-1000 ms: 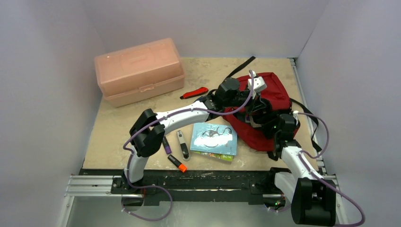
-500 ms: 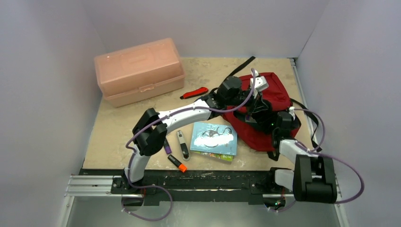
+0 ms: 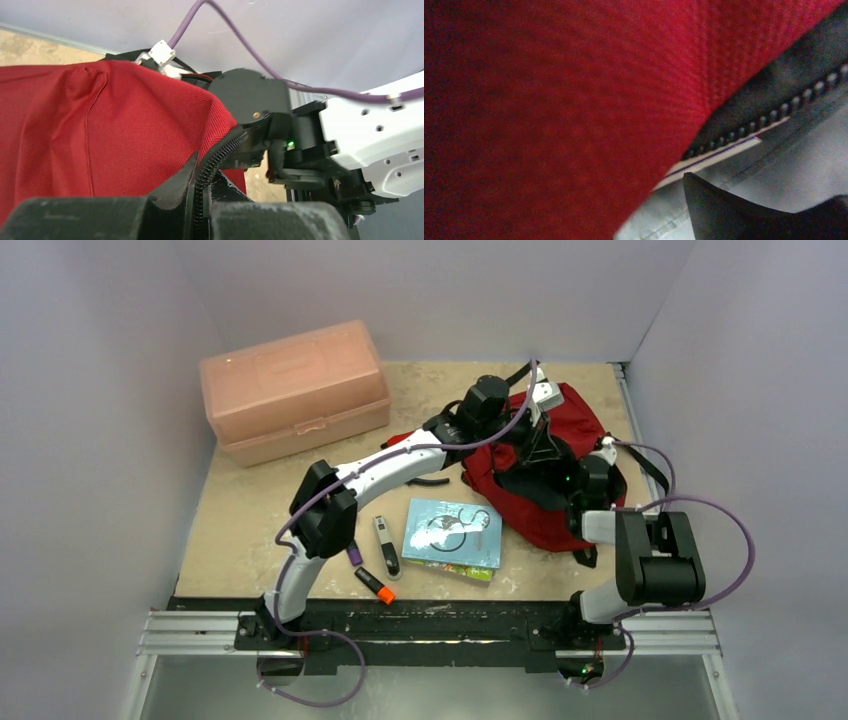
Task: Pack the student bag
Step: Place the book in the student bag.
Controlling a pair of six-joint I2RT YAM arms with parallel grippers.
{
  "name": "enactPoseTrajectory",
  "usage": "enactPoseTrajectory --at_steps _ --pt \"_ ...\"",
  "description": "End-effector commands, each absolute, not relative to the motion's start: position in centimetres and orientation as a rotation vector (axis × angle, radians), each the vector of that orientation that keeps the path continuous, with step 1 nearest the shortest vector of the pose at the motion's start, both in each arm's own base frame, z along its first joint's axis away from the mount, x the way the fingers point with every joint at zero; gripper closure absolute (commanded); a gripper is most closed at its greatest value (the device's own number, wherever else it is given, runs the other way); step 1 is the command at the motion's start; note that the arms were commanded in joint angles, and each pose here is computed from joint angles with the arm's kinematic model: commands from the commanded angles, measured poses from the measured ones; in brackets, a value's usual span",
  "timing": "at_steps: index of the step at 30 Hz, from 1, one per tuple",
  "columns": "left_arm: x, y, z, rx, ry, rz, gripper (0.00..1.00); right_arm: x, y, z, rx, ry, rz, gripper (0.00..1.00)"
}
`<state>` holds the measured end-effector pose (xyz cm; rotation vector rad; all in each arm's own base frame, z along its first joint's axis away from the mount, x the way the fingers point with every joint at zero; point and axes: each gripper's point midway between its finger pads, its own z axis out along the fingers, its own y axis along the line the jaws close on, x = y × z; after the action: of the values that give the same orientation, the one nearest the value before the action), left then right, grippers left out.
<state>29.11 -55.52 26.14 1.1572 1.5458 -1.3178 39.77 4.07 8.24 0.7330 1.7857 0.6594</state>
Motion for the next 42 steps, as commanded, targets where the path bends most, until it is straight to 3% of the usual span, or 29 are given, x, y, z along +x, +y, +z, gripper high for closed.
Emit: enactPoseTrajectory --at_steps 1,6,11,16,23,26,31,36,42 --pt "29.2 -54.3 26.9 1.181 1.543 -1.318 1.0 39.2 2.7 9.2 0.688 1.854 0.516 0.23" --pt "30.4 -53.6 26.6 1.159 1.561 -1.277 1.0 35.7 2.9 7.2 0.745 2.035 0.473 0.08" --pt "30.9 -53.2 26.4 1.105 1.63 -1.255 1.0 31.1 2.0 7.4 0.847 2.134 0.373 0.07" --pt "31.9 -53.2 24.9 0.962 1.775 -1.258 0.87 26.0 -0.1 11.4 0.928 2.13 0.199 0.06" --pt "31.9 -53.8 24.8 0.739 1.927 -1.371 0.8 20.9 -2.9 17.8 0.973 2.108 -0.009 0.07" --pt "32.1 -54.0 24.1 0.697 1.97 -1.382 0.79 20.9 -3.2 21.7 0.925 2.043 -0.003 0.1" --pt "32.0 -53.7 23.4 0.708 1.998 -1.36 0.62 22.7 -0.7 29.0 0.577 1.912 0.169 0.1" --pt "31.3 -51.2 24.4 0.685 1.962 -1.311 0.35 24.5 2.9 29.3 0.179 1.907 0.284 0.08" --pt "29.5 -44.6 25.1 0.615 2.075 -1.203 0.25 25.3 9.4 30.7 -0.185 1.887 0.359 0.04"
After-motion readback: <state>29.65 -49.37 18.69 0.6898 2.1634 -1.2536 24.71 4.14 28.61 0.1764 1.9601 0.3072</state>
